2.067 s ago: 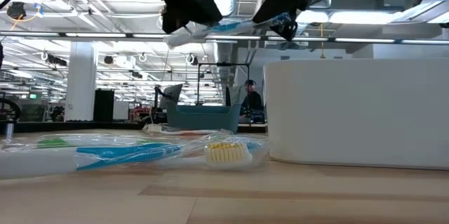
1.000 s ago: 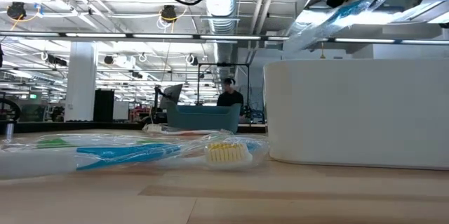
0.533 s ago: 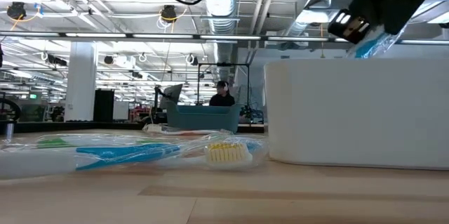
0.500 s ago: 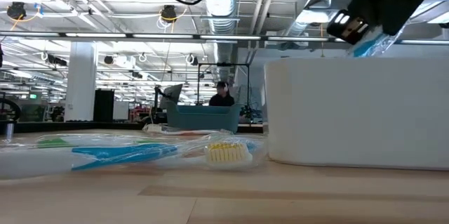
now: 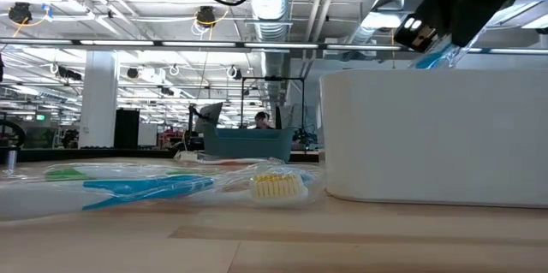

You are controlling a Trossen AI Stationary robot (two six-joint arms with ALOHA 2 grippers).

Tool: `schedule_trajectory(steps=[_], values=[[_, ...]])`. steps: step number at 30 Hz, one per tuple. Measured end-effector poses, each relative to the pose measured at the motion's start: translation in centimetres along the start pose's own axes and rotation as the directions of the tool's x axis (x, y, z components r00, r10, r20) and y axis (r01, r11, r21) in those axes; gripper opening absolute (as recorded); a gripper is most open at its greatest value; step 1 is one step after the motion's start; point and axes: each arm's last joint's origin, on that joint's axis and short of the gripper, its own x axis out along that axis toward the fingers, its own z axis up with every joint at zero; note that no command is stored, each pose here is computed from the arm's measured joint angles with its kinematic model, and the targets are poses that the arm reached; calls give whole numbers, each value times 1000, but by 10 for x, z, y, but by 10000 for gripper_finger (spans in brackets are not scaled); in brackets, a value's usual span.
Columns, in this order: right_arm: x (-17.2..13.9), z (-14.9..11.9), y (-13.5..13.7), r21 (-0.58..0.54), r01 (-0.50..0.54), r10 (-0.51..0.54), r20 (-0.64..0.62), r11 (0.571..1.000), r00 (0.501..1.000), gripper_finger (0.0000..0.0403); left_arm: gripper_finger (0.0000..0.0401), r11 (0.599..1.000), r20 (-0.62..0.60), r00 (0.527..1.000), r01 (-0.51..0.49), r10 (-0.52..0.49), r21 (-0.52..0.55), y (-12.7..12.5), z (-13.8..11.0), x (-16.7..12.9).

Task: Pick & Place Toothbrushes
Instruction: Put the blue toothbrush into the top white bin

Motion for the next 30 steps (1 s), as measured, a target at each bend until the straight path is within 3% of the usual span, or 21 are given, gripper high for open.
schedule_trajectory(steps=[10,17,30], values=[[0,-5,-2,26,39,-38,-45,999,998,23,153,1000,3,1000,-6,6,1,0,0,0],[8,-15,-7,78,99,-93,-79,992,992,69,153,1000,3,1000,-6,6,1,0,0,0],[16,-25,-12,121,111,-99,-105,986,990,87,153,1000,0,1000,-1,1,4,-1,-1,0]])
